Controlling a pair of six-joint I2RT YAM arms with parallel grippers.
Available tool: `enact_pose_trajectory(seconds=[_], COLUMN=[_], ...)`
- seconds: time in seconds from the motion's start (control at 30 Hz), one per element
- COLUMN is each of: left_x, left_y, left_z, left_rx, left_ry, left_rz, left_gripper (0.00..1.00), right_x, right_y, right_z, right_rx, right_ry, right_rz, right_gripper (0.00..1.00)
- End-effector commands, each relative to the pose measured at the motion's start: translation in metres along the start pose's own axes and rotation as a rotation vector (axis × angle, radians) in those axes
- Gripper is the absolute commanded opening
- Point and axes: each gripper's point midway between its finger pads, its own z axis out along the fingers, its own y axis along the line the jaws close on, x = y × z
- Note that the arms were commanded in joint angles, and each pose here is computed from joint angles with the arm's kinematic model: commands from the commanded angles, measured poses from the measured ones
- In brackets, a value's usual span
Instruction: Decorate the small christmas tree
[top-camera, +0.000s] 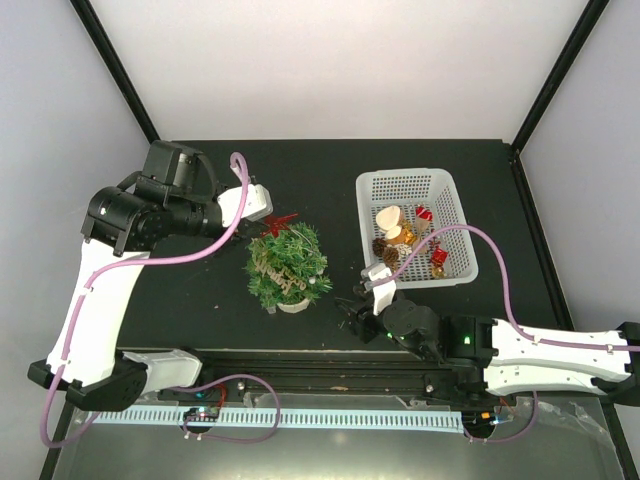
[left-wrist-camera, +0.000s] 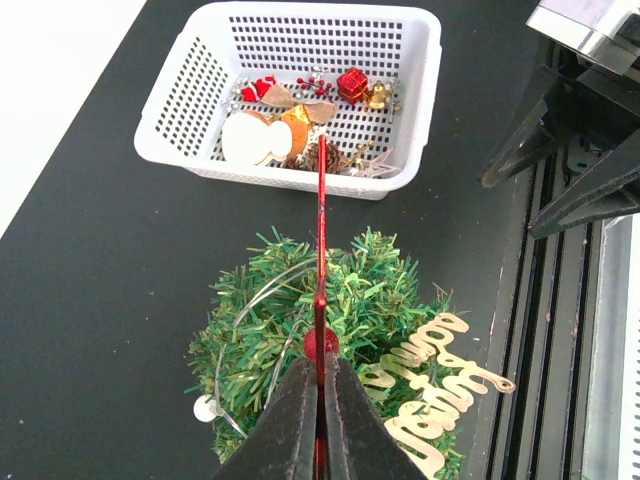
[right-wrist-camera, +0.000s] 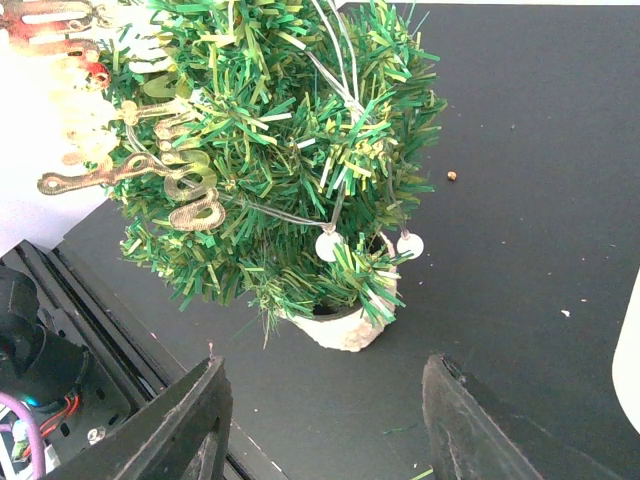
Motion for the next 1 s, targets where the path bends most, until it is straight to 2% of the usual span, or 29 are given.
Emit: enact_pose_trajectory(seconds=[0.0,0.97], left_x=[-0.01,-0.003], left_y=[0.001,0.004], left_z=[-0.01,0.004], left_rx=[-0.035,0.004], left_ry=[-0.029,-0.004], left_rz=[0.013,0.002], left_gripper=[0.02,0.02], right_x=[-0.003,0.001], right_y=[0.002,0.004], right_z=[0.0,0.003], right_rx=[-0.008,-0.013], right_ry=[-0.014,-0.002], right_rz=[0.021,0.016], right_gripper=[0.54,0.54])
